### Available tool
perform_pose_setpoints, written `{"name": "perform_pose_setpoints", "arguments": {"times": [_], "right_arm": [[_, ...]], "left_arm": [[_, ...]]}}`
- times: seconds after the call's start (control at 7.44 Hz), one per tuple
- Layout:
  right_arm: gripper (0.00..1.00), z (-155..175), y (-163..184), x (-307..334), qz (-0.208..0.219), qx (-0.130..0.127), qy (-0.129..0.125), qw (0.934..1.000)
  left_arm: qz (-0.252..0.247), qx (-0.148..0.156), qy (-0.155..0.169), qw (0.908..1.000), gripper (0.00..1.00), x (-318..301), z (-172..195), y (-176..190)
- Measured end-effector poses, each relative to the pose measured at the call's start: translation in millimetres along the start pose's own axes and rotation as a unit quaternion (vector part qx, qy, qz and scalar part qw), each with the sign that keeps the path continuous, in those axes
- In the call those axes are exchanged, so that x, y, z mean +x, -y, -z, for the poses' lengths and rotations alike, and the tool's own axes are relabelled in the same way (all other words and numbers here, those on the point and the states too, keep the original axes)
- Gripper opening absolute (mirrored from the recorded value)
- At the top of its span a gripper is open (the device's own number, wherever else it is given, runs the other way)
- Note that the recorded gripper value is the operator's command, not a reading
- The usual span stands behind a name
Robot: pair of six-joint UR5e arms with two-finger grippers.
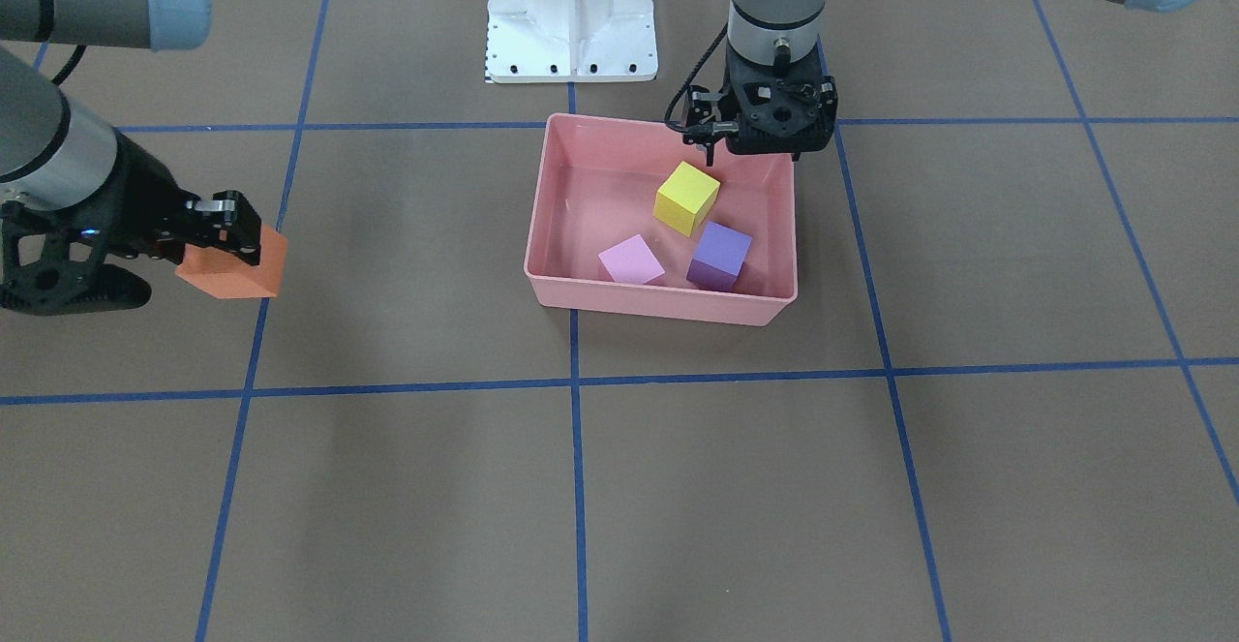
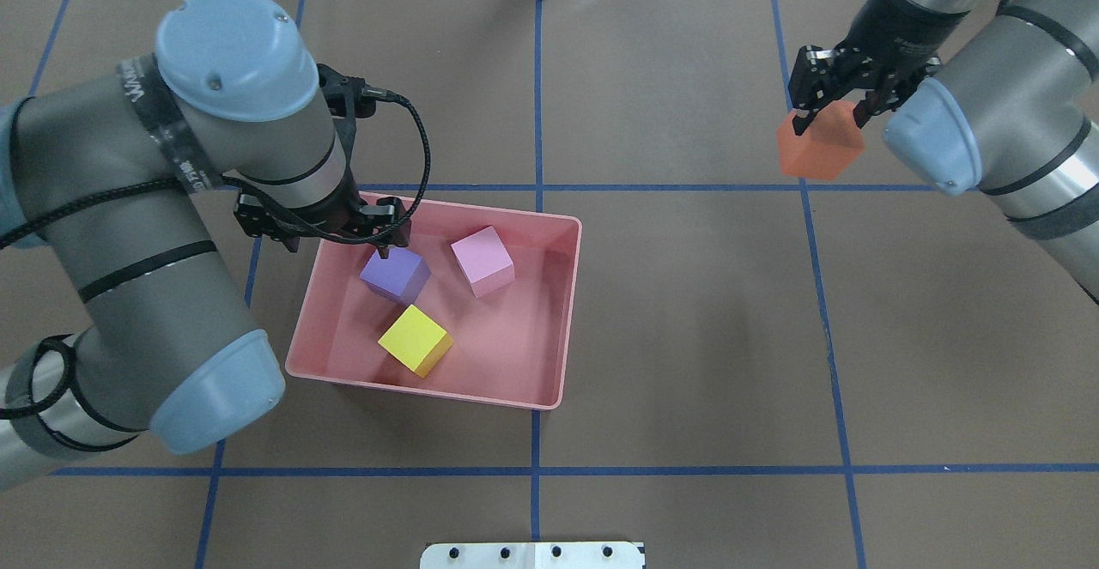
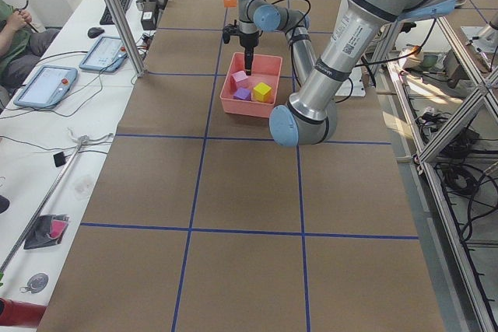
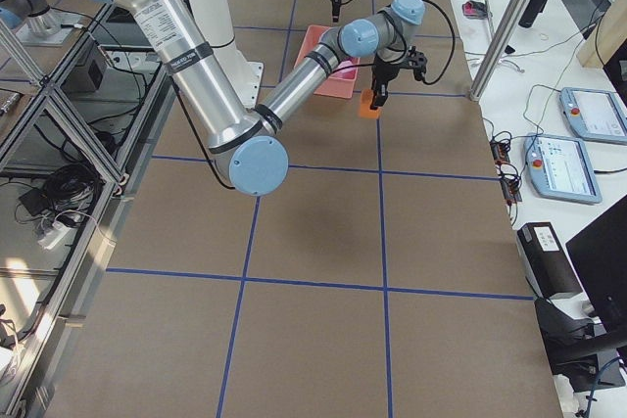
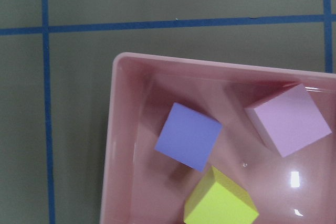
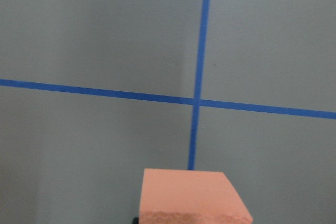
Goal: Place blocks into pink bin with both arms
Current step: 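Carry orange cube into bin with right gripper while left gripper withdraws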
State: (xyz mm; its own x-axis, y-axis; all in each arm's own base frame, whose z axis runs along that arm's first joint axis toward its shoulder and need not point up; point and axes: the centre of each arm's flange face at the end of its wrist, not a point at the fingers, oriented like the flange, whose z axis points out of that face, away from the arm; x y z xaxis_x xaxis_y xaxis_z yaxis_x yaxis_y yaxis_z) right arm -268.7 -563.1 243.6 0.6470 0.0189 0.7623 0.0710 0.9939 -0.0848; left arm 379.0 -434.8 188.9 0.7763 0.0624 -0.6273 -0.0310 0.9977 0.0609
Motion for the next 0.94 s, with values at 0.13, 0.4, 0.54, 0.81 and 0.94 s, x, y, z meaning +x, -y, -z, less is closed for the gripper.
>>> {"name": "perform_pose_setpoints", "arguments": {"times": [0.13, 0.4, 0.54, 0.81, 0.94], "right_arm": [[0.00, -1, -10, -41, -0.015, -0.003, 0.008, 0.9999], [0.00, -20, -40, -113, -0.028, 0.004, 0.005, 0.9996], [0.00, -39, -58, -144, -0.029, 0.017, 0.006, 0.9994], [0.00, -89, -101, -194, -0.022, 0.044, 0.001, 0.9988], [0.00, -110, -121, -214, -0.017, 0.053, 0.001, 0.9985]], "left_arm": [[-0.017, 0.004, 0.010, 0.9998, 1.00, -32, -1, 5], [-0.045, 0.009, 0.025, 0.9986, 1.00, -88, -6, 15], [-0.058, 0.011, 0.029, 0.9978, 1.00, -114, -7, 20], [-0.087, 0.004, 0.022, 0.9959, 1.00, -180, -6, 32], [-0.102, -0.001, 0.016, 0.9946, 1.00, -216, -7, 34]]}}
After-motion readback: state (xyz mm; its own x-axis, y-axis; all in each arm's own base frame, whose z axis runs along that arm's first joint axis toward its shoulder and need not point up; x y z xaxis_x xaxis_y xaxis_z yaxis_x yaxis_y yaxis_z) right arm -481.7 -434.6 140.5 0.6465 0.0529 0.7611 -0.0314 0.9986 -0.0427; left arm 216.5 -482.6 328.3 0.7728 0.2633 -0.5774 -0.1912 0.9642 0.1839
